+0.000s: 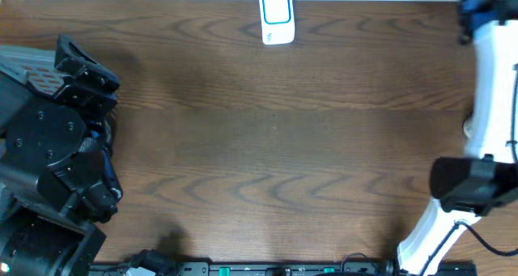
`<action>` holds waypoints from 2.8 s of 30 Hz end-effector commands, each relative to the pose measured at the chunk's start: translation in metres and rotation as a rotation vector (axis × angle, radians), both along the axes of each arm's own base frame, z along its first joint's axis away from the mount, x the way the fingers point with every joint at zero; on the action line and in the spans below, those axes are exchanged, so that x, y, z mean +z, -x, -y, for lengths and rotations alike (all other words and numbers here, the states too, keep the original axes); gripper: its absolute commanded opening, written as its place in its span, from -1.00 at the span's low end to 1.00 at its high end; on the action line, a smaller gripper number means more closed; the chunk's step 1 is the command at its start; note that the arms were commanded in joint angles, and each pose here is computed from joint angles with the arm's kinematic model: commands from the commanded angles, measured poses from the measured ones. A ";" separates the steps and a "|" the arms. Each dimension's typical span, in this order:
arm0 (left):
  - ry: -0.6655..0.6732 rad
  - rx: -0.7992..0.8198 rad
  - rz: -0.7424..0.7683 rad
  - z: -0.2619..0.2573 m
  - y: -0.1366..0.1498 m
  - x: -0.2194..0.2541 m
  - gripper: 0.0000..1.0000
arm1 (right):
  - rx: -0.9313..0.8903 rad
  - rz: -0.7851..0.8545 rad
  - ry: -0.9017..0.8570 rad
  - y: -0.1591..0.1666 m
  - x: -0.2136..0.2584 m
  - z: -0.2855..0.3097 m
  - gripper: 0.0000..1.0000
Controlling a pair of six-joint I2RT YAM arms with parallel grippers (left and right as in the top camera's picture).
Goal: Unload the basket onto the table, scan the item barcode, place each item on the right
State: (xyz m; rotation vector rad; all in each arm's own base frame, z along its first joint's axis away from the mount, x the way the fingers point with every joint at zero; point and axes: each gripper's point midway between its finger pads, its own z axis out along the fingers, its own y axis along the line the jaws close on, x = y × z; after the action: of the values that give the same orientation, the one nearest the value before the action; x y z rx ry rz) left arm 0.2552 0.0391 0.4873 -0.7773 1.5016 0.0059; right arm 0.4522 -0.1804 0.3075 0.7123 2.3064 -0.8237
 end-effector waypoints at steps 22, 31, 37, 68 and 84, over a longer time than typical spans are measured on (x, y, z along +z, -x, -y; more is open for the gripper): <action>-0.013 0.018 -0.001 -0.004 0.002 0.002 0.63 | -0.521 -0.136 -0.274 0.132 -0.156 0.130 0.99; -0.013 0.018 -0.001 -0.004 0.002 0.002 0.63 | -0.086 0.408 -0.403 0.115 0.025 0.051 0.99; -0.013 0.018 0.000 -0.004 0.003 0.002 0.63 | 0.234 0.736 -0.345 0.180 0.155 -0.040 0.99; -0.013 0.018 0.000 -0.004 0.002 0.002 0.64 | 0.590 1.032 0.221 0.523 0.161 -0.179 0.98; -0.013 0.018 0.000 -0.004 0.003 0.002 0.63 | 0.844 1.356 0.180 0.513 0.210 -0.162 0.98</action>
State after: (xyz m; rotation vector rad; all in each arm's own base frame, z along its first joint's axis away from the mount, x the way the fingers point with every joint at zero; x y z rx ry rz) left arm 0.2552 0.0390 0.4873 -0.7771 1.5018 0.0056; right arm -0.0741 -0.0226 0.5285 0.0744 1.0385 -0.0362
